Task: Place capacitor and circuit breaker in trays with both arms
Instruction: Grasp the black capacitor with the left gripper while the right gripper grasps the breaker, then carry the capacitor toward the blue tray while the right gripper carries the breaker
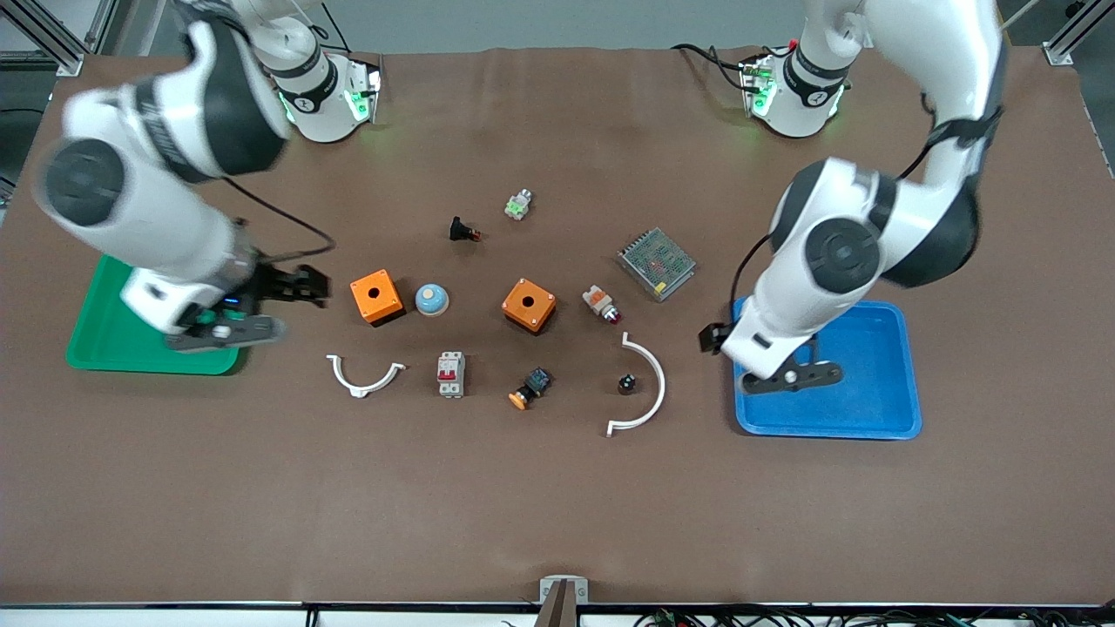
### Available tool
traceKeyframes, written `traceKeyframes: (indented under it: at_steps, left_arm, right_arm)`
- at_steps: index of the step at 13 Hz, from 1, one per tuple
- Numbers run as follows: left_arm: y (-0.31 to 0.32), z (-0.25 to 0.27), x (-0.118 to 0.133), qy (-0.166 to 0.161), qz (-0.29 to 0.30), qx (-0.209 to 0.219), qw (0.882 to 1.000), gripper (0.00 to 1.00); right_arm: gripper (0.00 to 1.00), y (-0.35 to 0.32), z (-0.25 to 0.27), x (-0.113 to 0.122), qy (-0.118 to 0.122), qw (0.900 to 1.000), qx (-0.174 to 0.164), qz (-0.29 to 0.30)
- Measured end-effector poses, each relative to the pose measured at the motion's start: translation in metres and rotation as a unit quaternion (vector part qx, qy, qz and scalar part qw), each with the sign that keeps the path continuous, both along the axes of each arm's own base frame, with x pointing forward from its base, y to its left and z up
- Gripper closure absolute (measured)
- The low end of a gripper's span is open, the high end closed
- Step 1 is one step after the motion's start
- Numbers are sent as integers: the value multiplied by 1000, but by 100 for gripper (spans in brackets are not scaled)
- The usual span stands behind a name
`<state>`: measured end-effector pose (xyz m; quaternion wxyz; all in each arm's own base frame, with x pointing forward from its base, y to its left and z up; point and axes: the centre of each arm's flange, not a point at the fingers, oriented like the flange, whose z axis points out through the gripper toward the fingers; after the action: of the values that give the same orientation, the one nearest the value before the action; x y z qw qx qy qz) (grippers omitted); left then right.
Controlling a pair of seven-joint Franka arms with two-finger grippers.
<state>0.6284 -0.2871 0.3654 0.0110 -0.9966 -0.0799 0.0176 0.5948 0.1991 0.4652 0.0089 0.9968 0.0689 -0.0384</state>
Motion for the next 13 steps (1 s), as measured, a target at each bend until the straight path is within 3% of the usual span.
traceKeyframes:
  at_steps: [5, 9, 12, 13]
  left_arm:
    - [-107, -100, -1, -32, 102, -27, 994, 4]
    - [-117, -155, 0, -38, 128, -36, 990, 20]
    - [-121, -178, -5, -32, 130, -32, 991, 26]
    - [-121, -181, -6, -31, 131, -31, 990, 33]
  right_arm:
    - [0, 76, -71, -3, 11, 1000, -14, -11]
    - [0, 105, -122, 5, 23, 999, 8, -49]
    - [0, 127, -153, 8, 29, 997, 1, -76]
    - [0, 132, -162, 10, 29, 996, 1, -79]
